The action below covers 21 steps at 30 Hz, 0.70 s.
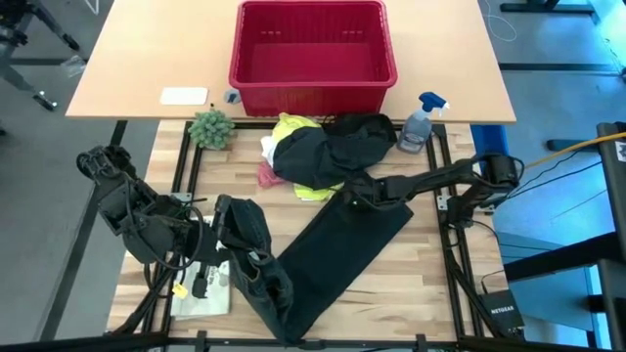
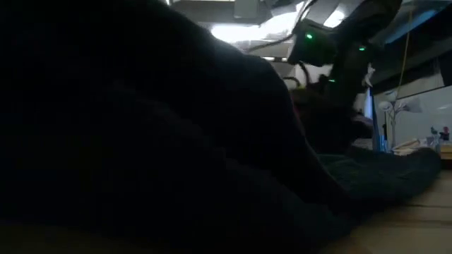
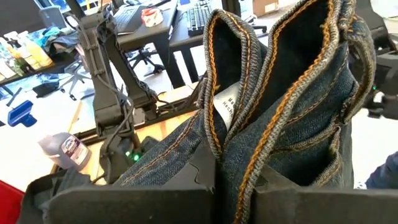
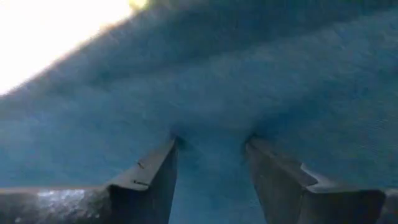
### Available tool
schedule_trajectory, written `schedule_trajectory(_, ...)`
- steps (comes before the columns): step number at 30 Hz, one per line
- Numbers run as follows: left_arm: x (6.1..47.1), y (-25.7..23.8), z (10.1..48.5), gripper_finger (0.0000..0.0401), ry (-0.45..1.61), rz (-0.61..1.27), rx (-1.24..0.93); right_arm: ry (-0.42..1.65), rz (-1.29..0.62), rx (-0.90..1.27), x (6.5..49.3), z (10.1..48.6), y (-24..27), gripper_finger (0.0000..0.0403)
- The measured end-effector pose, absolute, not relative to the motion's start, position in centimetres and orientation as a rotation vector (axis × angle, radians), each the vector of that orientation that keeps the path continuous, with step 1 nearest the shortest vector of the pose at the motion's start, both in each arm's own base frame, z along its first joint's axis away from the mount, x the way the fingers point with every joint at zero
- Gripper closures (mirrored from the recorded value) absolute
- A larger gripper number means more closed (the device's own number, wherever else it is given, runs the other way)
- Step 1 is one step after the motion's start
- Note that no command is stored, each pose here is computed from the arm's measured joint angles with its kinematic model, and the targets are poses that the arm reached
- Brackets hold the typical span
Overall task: Fold laundry
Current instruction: Fold the black jean
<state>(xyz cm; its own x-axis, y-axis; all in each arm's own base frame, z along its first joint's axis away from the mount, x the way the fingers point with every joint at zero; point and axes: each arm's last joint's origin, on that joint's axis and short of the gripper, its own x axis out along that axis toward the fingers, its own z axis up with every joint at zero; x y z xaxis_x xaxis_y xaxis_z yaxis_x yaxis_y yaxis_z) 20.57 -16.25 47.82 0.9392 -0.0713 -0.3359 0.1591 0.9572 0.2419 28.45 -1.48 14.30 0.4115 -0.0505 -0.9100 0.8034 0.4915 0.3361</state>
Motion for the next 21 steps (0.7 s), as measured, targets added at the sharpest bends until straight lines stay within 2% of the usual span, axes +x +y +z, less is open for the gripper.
schedule_trajectory(3, 20.6, -16.2, 47.8, 0.0398, 0.331, -0.118, 0.270, 0.897, -0.597, 0.944, 30.4, 14.8, -2.1, 0.0221)
schedule_trajectory(11, 20.7, -16.2, 47.8, 0.0398, 0.331, -0.115, 0.268, 0.849, -0.538, 0.951, 33.5, 14.6, -2.0, 0.0221)
schedule_trajectory(17, 21.5, -15.4, 47.7, 0.0398, 0.347, -0.127, 0.251, 0.792, -0.606, 0.817, 32.0, 18.1, -1.3, 0.0221)
schedule_trajectory(21, 22.0, -15.0, 47.6, 0.0398, 0.353, -0.122, 0.265, 0.917, -0.670, 0.764, 30.0, 18.6, -1.3, 0.0221)
